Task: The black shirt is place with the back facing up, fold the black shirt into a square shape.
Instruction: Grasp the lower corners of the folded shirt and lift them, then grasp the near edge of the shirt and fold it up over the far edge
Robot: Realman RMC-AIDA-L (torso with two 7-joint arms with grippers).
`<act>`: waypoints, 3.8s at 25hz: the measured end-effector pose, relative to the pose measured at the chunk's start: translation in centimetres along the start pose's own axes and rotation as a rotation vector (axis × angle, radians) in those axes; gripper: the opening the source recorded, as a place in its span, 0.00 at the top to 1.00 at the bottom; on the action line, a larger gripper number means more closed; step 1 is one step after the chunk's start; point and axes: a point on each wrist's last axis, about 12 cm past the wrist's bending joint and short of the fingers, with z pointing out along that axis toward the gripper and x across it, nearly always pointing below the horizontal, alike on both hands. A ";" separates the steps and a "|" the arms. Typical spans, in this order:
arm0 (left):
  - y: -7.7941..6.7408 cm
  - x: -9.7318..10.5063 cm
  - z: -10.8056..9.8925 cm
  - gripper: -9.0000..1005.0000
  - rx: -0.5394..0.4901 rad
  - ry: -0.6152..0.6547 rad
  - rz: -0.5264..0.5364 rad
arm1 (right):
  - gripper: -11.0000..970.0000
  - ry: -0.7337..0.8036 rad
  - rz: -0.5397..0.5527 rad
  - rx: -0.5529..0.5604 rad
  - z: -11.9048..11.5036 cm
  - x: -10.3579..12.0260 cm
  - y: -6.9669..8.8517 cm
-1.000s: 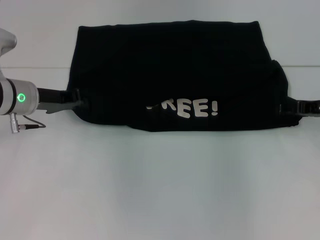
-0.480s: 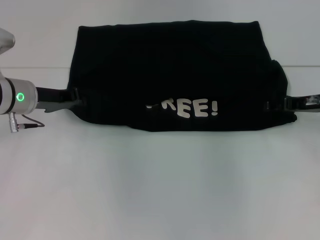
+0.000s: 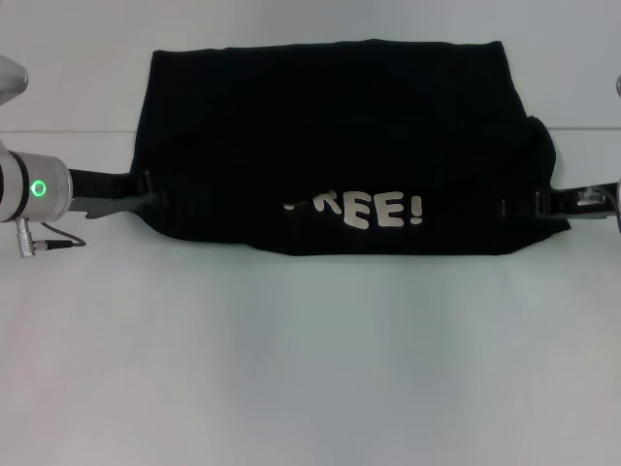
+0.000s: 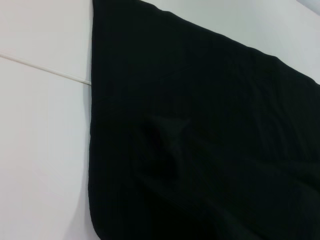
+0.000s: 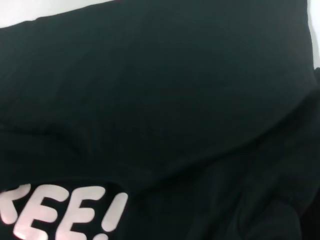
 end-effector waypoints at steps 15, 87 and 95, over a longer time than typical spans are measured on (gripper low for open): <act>-0.1 -0.1 0.1 0.99 -0.002 -0.007 0.001 | 0.22 -0.010 0.024 0.025 -0.4 0.2 -1.0; -0.5 7.7 -8.2 0.99 0.345 0.755 0.194 | 0.89 0.525 0.172 -0.352 -13.3 8.9 -6.0; 0.0 6.4 -8.9 0.99 0.289 0.708 0.213 | 0.88 0.489 0.149 -0.354 -13.9 8.4 -6.6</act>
